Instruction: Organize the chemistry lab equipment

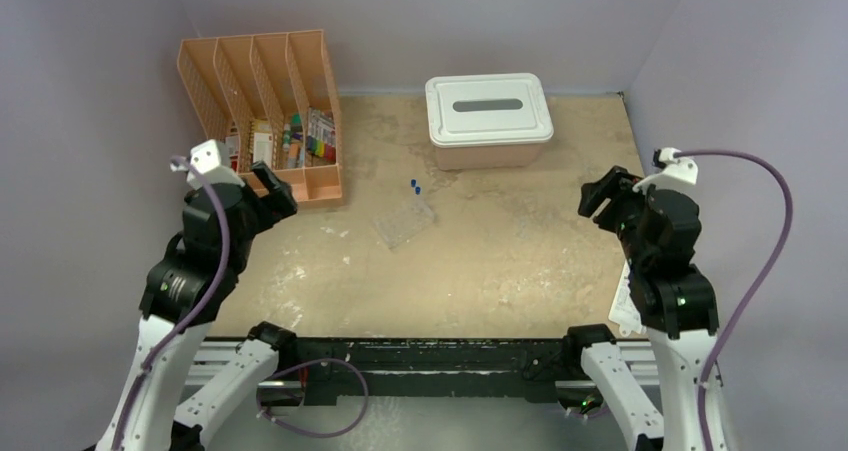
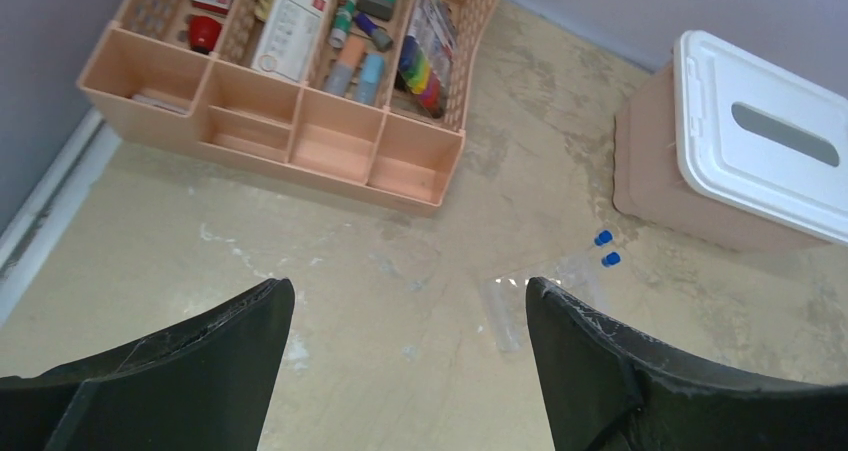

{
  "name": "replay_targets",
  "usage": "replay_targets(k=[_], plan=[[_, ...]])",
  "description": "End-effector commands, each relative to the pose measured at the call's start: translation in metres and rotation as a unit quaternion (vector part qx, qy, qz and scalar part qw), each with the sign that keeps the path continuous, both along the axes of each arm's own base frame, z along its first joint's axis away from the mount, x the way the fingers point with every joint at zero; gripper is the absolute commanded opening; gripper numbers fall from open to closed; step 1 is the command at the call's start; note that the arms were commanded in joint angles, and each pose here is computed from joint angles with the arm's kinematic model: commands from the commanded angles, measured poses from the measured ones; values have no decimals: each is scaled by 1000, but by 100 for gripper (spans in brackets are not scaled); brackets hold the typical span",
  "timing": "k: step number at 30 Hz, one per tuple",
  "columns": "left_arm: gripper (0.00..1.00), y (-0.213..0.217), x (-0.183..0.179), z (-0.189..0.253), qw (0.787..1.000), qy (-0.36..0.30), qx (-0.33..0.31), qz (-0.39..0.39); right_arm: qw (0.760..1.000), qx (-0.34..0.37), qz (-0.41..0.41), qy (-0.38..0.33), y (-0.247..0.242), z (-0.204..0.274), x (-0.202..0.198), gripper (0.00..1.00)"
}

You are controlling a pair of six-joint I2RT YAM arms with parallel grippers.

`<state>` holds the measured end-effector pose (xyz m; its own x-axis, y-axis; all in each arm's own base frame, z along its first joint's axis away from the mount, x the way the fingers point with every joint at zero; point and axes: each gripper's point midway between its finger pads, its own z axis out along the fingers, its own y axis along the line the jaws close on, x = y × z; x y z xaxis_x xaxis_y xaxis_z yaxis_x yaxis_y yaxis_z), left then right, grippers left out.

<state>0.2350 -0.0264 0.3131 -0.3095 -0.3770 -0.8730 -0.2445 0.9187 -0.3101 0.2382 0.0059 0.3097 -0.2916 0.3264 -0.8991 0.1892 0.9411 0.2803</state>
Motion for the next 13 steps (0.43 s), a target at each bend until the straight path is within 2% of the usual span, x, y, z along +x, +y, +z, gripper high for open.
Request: replay_targets(k=[1,5,13], plan=[[86,34,-24,14,998,-19,40,54,999,-11,-29,-6,-12,2,-11,69],[87,40,-30,28,996,-37,45,62,999,-16,-26,-17,-12,13,-11,72],[88,43,-29,40,995,-54,47,69,999,-18,-21,-26,-10,24,-3,73]])
